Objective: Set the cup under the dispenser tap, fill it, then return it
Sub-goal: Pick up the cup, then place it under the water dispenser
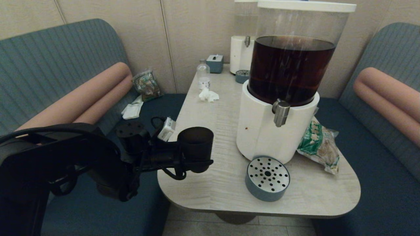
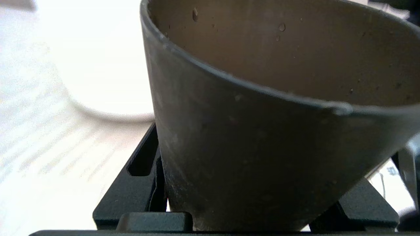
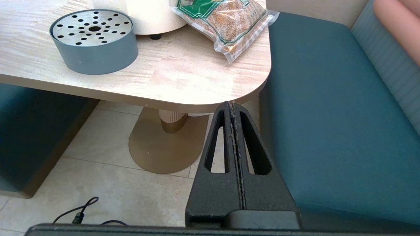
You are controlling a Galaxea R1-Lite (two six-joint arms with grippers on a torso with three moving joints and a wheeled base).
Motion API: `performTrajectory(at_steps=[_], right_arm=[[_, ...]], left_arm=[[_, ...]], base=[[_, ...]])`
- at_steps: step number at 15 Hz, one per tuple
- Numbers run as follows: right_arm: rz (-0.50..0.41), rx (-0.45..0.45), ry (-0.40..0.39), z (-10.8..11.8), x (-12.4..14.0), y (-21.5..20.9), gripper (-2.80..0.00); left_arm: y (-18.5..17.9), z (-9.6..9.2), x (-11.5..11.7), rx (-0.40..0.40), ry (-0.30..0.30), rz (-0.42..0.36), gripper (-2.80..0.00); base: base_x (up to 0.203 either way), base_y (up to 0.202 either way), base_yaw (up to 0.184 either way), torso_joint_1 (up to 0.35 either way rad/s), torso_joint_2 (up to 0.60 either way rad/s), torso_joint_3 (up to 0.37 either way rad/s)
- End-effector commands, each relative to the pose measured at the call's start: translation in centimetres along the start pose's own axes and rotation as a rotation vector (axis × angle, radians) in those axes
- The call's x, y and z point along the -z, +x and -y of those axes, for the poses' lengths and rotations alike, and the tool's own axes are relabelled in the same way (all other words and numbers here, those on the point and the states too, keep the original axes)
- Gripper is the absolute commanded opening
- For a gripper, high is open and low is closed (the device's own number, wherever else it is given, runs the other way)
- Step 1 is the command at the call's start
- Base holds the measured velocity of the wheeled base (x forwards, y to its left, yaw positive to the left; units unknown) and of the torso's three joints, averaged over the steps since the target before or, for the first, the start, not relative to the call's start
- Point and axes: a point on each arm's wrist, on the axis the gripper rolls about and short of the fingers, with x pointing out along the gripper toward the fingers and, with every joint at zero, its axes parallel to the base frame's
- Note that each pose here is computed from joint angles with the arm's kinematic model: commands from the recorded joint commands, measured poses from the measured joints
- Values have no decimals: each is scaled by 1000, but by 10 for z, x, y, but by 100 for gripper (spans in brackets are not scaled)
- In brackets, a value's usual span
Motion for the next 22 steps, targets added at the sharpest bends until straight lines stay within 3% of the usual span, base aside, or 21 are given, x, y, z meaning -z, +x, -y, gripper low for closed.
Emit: performTrajectory(at_steps=[1,5,9,12,15,22], right_arm=[[0,-1,-1,0,0,0,-280],[0,-1,0,0,0,0,-280],[0,1,0,0,0,0,-280],[0,-1,0,0,0,0,-280],[0,1,0,0,0,0,-280],[0,-1,0,0,0,0,-280]], left_arm=[[36,9,-14,33,18,42,-280],[93,4,-11,52,-4,114,-280],[136,5,23,56,-50,135,-280],[148,5,36,72,-54,138,-280],[165,17,44,92,-86,139,-280],[178,12,59,94,-82,159,-280]], base=[[0,0,0,0,0,0],[0,0,0,0,0,0],[0,0,0,0,0,0],[0,0,0,0,0,0],[0,0,0,0,0,0],[0,0,0,0,0,0]])
